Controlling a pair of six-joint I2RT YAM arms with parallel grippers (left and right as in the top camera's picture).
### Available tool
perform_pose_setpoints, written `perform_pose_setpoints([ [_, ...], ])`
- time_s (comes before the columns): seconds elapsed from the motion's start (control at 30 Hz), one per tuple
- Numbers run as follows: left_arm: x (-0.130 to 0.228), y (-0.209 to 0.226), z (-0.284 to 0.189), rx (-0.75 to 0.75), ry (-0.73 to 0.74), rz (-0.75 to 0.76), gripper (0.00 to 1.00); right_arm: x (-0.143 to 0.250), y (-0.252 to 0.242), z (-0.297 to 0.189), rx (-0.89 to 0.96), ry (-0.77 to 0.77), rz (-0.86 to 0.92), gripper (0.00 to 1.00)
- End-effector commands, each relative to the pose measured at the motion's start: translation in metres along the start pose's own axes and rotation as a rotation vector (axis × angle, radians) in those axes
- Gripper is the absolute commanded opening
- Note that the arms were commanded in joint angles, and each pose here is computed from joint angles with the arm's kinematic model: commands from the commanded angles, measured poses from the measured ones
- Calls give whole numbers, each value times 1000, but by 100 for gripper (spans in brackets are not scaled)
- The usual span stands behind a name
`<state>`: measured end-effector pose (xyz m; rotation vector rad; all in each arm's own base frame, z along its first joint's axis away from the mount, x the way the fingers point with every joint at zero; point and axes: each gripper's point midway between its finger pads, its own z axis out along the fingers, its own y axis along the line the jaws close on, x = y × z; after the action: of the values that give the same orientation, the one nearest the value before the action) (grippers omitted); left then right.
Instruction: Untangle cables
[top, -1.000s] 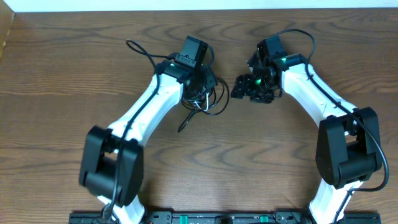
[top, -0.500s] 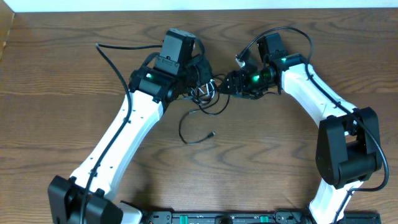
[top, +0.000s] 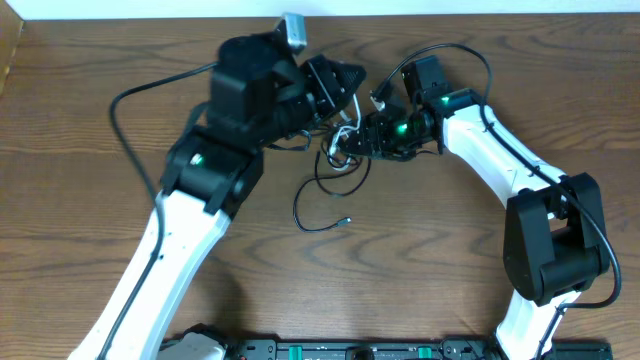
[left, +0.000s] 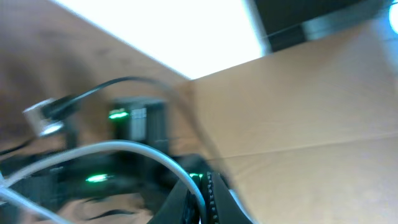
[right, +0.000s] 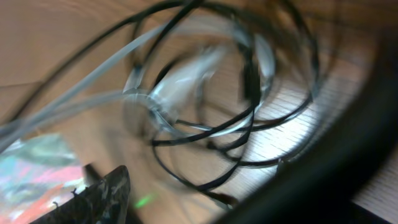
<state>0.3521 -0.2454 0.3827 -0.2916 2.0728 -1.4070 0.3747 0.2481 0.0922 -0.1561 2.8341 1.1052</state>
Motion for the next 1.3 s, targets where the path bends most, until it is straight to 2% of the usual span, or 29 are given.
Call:
perform_pose_setpoints([
  [0.0,-9,-60,-49,178,-68,20,7,-7,-29,-6,197,-65,80,73],
  [0.17,-31,-94,-110,275,-221,97,7,-5,-45,-11,281,-72,100,74],
  [0.27,-45,-100,-148,282,-331,124,8,-4,-48,-12,297,-70,106,75],
  [0.4,-57,-92,-175,242,-419,121,8,0,-44,-10,269,-49,110,75],
  [0.47,-59,-83,-177,209,-427,100,8,1,-40,-9,243,-36,83,77],
  [0.53,-64,-57,-174,117,-436,33,8,3,-29,-10,184,-14,10,90],
  [0.63,-66,-34,-165,40,-427,-25,8,5,-6,-18,45,6,-73,99],
  [0.73,-68,-25,-158,23,-413,-65,8,7,26,-37,-146,6,-194,99],
  [0.8,-69,-23,-156,34,-410,-153,7,10,54,-65,-307,-24,-298,99],
  [0.9,-69,-23,-156,68,-406,-313,8,12,82,-100,-437,-83,-401,99],
  [1.0,-66,-25,-154,91,-382,-393,8,11,101,-128,-471,-158,-486,99],
  [1.1,-66,-25,-154,92,-382,-397,8,15,125,-142,-487,-208,-591,99],
  [1.27,-66,-25,-154,92,-382,-397,8,28,175,-136,-549,-237,-796,99],
])
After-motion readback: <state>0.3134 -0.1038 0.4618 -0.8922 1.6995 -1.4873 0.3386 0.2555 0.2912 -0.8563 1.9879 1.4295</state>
